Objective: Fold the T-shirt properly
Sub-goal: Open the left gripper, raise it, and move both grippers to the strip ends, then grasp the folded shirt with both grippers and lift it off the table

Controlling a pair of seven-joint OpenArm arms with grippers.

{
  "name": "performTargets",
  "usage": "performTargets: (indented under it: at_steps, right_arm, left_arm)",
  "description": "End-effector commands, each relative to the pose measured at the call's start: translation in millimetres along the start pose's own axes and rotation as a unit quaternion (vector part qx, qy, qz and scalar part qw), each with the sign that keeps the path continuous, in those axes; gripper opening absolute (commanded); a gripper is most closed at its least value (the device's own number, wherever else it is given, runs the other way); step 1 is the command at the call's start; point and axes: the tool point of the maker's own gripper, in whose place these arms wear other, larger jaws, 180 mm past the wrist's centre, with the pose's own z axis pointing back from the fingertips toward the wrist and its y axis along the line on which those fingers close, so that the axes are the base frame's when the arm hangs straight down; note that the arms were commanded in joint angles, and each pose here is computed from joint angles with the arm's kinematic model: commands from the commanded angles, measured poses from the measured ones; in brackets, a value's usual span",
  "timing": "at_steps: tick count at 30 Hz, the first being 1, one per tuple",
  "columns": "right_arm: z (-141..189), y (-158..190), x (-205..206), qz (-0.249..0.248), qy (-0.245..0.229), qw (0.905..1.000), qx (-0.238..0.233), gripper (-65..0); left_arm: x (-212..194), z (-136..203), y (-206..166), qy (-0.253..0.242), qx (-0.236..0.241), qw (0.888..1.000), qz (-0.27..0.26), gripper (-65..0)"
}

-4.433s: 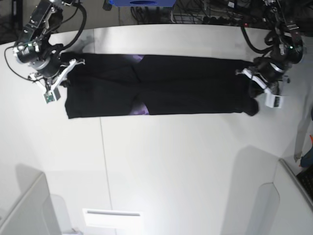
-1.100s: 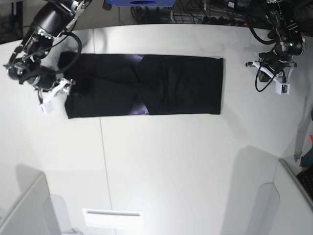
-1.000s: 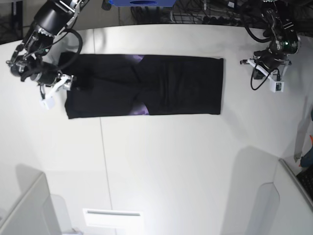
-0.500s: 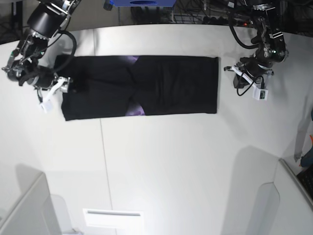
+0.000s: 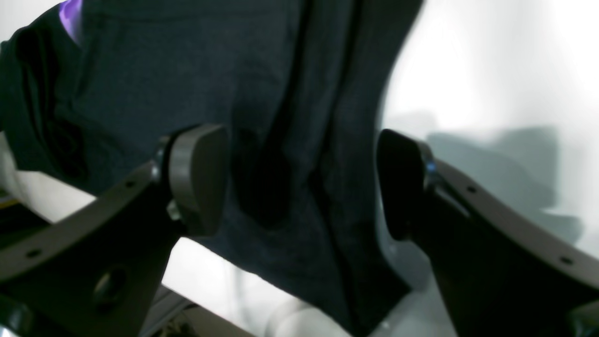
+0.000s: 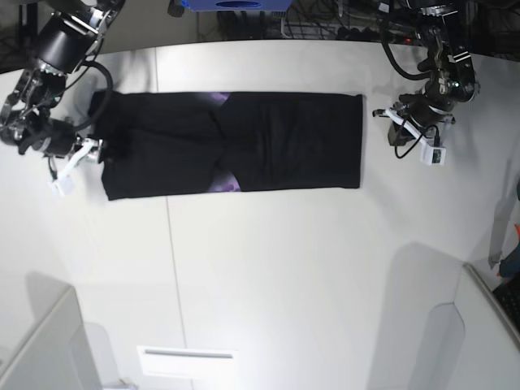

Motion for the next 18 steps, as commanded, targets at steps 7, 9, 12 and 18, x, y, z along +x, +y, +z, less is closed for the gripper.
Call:
performTargets:
  at_steps: [7,9,12,18]
  right_arm:
    - [-1.3,6.1,2.5,0.004,-0.001,0.9999,0.012,-19.1]
    - [-0.5,13.3,6.1,0.013,-0.008,0.9998,0.013,-19.4]
    - [-2.8,18.9,6.9,0.014,-0.012,0.9997,0.018,-19.5]
    - [-13.0,16.9,-1.1,-0.007,0.000,0.9995,0.031,-19.5]
  left_arm:
    - [-17.9,-9.0,-22.2,0.043,-0.020,0.998,-0.031,-65.0]
    - [-17.3,-10.1,-24.6,0.042,-0.023,0.998,-0.032,-65.0]
    - [-16.3,-10.9,-26.2,0.041,-0.025,0.998,-0.033,-65.0]
    - [-15.1,-10.9,-26.5,0.040,-0.025,0.998,-0.033,-65.0]
